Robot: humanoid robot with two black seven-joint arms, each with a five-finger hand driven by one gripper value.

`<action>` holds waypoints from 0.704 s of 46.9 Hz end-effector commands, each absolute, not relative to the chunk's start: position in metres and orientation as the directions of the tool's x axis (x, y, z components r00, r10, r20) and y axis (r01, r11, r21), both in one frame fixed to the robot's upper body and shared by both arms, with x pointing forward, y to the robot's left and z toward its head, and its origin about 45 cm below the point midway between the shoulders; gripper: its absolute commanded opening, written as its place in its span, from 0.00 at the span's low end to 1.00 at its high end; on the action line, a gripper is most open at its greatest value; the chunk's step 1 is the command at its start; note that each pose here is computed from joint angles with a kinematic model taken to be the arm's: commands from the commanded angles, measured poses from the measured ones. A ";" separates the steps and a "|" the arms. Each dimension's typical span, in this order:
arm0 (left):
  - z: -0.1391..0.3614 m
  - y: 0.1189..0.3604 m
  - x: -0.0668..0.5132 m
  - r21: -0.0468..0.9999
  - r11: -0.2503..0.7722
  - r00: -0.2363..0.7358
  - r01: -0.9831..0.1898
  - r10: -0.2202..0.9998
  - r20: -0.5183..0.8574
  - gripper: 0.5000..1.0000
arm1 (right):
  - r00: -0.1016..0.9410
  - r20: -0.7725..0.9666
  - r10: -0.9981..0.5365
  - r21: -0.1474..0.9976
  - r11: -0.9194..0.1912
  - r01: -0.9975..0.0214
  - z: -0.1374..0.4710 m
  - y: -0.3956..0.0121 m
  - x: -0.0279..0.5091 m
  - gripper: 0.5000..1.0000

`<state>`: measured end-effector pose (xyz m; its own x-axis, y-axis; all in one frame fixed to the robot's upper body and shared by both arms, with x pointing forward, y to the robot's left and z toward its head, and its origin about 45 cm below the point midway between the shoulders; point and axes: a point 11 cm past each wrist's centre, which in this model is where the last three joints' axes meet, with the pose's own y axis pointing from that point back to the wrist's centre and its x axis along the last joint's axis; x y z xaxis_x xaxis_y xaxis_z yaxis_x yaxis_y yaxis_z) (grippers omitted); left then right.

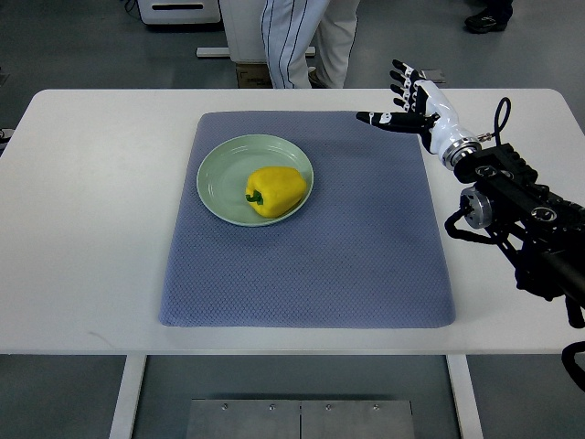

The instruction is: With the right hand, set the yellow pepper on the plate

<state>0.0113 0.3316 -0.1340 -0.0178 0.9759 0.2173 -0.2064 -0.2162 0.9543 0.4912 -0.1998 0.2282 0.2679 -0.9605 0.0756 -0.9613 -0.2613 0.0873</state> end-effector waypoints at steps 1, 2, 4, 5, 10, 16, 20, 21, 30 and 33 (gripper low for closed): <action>-0.134 0.332 0.011 0.954 -0.217 -0.018 -0.206 0.976 0.218 1.00 | 0.230 0.028 -0.973 0.099 -0.226 -0.969 0.226 -0.210 0.492 0.96; -0.134 0.332 0.011 0.954 -0.218 -0.019 -0.206 0.976 0.218 1.00 | 0.220 0.014 -0.975 0.101 -0.217 -0.971 0.226 -0.212 0.492 0.96; -0.134 0.332 0.011 0.954 -0.217 -0.018 -0.206 0.976 0.218 1.00 | 0.196 -0.017 -0.980 0.105 -0.197 -0.975 0.226 -0.217 0.493 0.96; -0.134 0.332 0.011 0.954 -0.216 -0.018 -0.206 0.976 0.217 1.00 | 0.183 -0.035 -0.982 0.105 -0.186 -0.977 0.227 -0.220 0.493 0.96; -0.134 0.332 0.011 0.954 -0.216 -0.018 -0.206 0.976 0.217 1.00 | 0.131 -0.096 -0.987 0.117 -0.142 -0.983 0.224 -0.233 0.493 0.97; -0.134 0.332 0.011 0.954 -0.217 -0.018 -0.206 0.976 0.218 1.00 | 0.088 -0.141 -0.986 0.114 -0.105 -0.988 0.224 -0.245 0.493 0.98; -0.134 0.332 0.011 0.954 -0.216 -0.018 -0.206 0.976 0.217 1.00 | 0.052 -0.188 -0.981 0.108 -0.073 -0.991 0.224 -0.253 0.492 1.00; -0.134 0.332 0.011 0.954 -0.217 -0.018 -0.206 0.976 0.218 1.00 | 0.048 -0.204 -0.978 0.104 -0.071 -0.992 0.224 -0.252 0.493 1.00; -0.134 0.331 0.011 0.954 -0.216 -0.018 -0.206 0.976 0.217 1.00 | -0.002 -0.277 -0.961 0.108 -0.029 -0.994 0.217 -0.258 0.490 1.00; -0.134 0.332 0.011 0.954 -0.217 -0.018 -0.206 0.976 0.218 1.00 | -0.007 -0.278 -0.961 0.118 -0.027 -0.993 0.213 -0.258 0.489 1.00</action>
